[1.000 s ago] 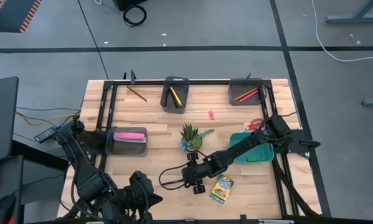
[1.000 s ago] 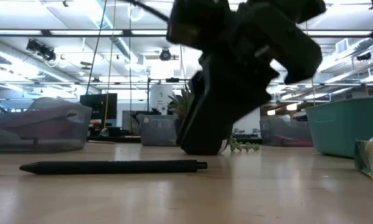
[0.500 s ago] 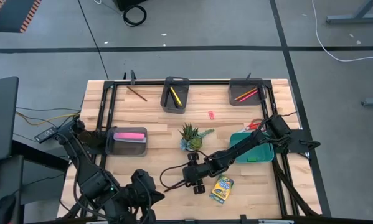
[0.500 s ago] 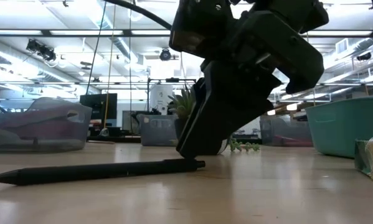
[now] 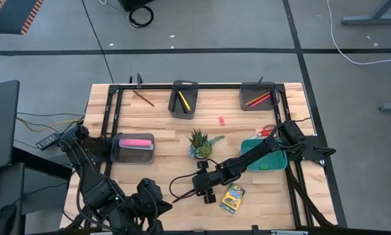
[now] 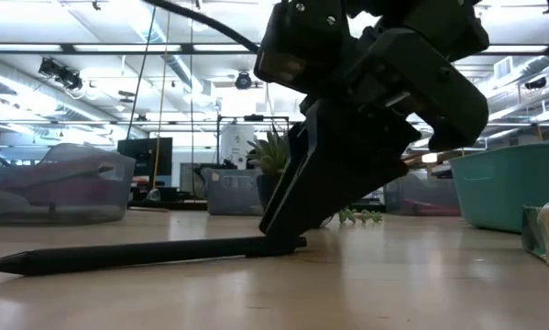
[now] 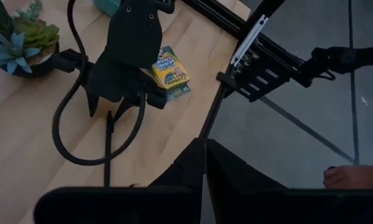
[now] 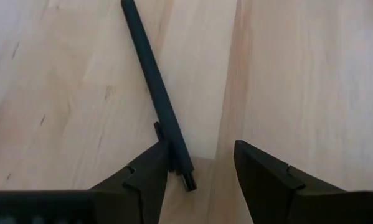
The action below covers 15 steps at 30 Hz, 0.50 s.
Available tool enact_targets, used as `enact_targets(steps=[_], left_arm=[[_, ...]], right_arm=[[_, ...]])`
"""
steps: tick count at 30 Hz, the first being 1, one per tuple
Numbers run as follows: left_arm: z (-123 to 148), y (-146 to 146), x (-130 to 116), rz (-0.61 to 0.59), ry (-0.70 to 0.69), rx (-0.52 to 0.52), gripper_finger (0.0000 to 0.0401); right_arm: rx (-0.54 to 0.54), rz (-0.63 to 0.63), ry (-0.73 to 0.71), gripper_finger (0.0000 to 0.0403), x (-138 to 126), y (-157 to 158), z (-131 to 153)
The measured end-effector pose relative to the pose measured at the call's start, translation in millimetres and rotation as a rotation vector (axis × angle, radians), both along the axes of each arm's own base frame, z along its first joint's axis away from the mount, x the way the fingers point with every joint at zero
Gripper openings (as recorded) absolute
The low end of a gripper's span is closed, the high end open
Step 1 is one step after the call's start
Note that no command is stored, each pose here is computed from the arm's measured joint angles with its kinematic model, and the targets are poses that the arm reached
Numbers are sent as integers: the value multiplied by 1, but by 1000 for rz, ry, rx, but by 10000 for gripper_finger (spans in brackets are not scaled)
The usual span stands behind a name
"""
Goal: Sort crayons/erasers/pens/pencils in bins
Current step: Put the black pen into the left black bin
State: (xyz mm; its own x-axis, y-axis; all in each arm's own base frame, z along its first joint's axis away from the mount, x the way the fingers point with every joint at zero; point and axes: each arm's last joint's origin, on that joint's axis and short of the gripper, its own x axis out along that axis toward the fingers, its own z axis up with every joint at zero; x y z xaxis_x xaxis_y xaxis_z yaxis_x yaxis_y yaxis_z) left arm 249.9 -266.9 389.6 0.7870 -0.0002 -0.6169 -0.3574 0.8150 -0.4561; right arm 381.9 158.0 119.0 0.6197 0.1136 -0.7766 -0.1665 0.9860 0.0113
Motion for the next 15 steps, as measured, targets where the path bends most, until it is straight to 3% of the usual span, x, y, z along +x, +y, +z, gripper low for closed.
enact_targets(steps=[9,15], left_arm=[[0,0,0,16,-2,-24,8],[0,0,0,35,-3,-48,21]], right_arm=[[22,103,-19,189,-2,16,8],[-8,125,-32,189,-4,21,8]])
